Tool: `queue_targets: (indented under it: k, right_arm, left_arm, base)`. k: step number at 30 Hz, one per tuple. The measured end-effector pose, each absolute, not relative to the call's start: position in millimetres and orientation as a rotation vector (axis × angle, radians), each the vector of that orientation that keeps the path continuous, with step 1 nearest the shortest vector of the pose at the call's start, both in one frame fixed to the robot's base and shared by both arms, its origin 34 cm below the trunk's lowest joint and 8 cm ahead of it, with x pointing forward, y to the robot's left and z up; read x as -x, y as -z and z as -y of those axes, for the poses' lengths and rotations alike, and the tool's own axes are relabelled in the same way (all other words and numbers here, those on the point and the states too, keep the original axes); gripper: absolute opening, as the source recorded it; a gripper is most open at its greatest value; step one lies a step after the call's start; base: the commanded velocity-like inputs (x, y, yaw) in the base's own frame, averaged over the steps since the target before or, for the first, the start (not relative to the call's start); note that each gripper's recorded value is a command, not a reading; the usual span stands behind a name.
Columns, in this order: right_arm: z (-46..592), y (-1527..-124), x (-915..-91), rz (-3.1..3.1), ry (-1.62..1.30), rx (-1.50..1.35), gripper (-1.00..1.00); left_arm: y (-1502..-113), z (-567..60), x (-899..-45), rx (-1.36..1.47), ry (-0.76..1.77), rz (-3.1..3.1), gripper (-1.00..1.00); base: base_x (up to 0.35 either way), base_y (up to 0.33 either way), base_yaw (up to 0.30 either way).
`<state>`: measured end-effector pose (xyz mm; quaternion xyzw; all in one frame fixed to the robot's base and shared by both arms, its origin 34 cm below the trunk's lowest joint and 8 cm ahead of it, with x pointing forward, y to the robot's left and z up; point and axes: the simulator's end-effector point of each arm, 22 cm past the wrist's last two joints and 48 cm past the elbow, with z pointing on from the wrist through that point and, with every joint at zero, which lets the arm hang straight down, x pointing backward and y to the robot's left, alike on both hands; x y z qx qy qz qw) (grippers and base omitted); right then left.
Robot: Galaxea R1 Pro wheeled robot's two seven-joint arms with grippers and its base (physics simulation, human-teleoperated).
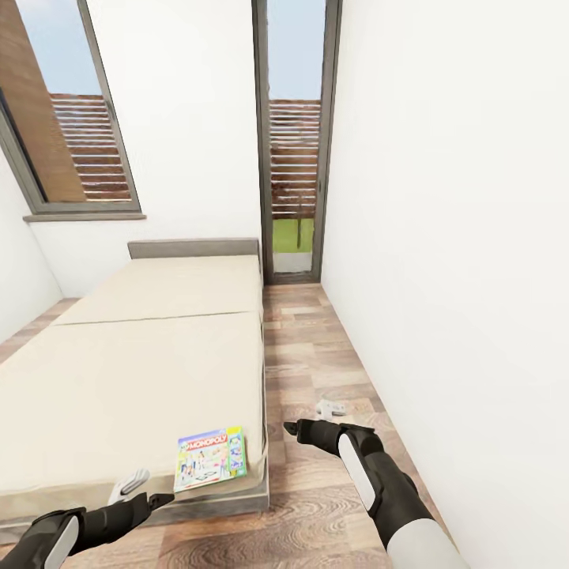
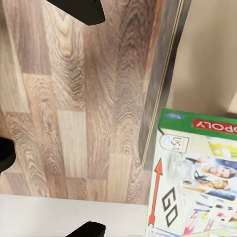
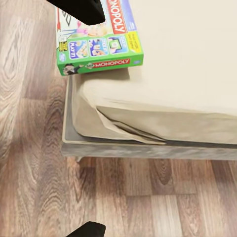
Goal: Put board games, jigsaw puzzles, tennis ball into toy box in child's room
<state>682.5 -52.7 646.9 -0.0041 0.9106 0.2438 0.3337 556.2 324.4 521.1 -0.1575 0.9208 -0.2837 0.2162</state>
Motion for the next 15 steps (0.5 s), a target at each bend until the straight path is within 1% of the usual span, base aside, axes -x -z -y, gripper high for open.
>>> queue_targets:
  k: [15]
  right_arm:
    - [53,-617,-678,-2.377,-0.635,0.012,1.0]
  left_arm:
    - [-503,-311,-556,0.383,0.875,-2.5,1.0]
  base:
    - [0.0,0.0,0.0]
